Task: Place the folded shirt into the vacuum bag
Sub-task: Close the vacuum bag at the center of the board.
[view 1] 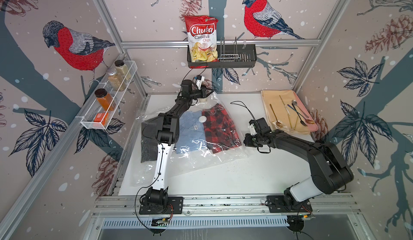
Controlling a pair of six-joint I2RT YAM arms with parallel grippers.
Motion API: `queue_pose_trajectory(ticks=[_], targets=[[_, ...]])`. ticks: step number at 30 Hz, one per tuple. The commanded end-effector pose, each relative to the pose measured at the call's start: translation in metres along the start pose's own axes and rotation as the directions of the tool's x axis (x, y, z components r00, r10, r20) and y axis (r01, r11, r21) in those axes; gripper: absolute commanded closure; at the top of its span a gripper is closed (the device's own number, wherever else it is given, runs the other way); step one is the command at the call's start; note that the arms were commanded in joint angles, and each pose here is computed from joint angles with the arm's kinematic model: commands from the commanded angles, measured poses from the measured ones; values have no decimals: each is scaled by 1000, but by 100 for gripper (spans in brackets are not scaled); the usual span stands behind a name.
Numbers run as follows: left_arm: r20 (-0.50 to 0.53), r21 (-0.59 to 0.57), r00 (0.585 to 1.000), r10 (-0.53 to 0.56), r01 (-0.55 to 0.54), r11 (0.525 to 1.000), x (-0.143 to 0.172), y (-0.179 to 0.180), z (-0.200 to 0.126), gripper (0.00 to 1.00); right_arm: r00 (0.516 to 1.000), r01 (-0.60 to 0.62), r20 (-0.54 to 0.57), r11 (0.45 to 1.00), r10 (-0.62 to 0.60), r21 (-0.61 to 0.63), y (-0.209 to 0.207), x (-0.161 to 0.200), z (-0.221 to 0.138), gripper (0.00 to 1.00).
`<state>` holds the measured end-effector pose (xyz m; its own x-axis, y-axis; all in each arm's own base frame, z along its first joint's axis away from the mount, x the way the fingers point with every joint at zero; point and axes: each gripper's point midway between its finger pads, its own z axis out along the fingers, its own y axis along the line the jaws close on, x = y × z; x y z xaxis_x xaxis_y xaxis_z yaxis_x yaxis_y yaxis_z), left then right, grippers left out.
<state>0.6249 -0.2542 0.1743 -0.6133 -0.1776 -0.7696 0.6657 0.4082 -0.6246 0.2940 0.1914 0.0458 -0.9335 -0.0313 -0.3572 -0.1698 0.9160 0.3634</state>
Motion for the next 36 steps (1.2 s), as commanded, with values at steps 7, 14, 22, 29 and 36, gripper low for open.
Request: queue_pose_trajectory(ticks=[7,14,22,29,36], targets=[[105,-99,993,58,-47,994,-27,16,-6,100,988,-34,-148,996,46,83,-17,46,-4,91],[105,-100,993,53,-42,994,-26,17,-6,100,986,-28,-161,996,41,84,-13,54,-4,91],[106,-102,993,50,-39,994,-26,18,-5,100,984,-29,-169,994,47,106,-16,63,-8,91],[106,-100,993,47,-37,994,-26,18,-5,100,984,-34,-167,993,53,116,-17,70,-13,91],[106,-98,993,46,-36,995,-26,16,-6,100,984,-31,-172,992,53,125,-17,74,-13,91]])
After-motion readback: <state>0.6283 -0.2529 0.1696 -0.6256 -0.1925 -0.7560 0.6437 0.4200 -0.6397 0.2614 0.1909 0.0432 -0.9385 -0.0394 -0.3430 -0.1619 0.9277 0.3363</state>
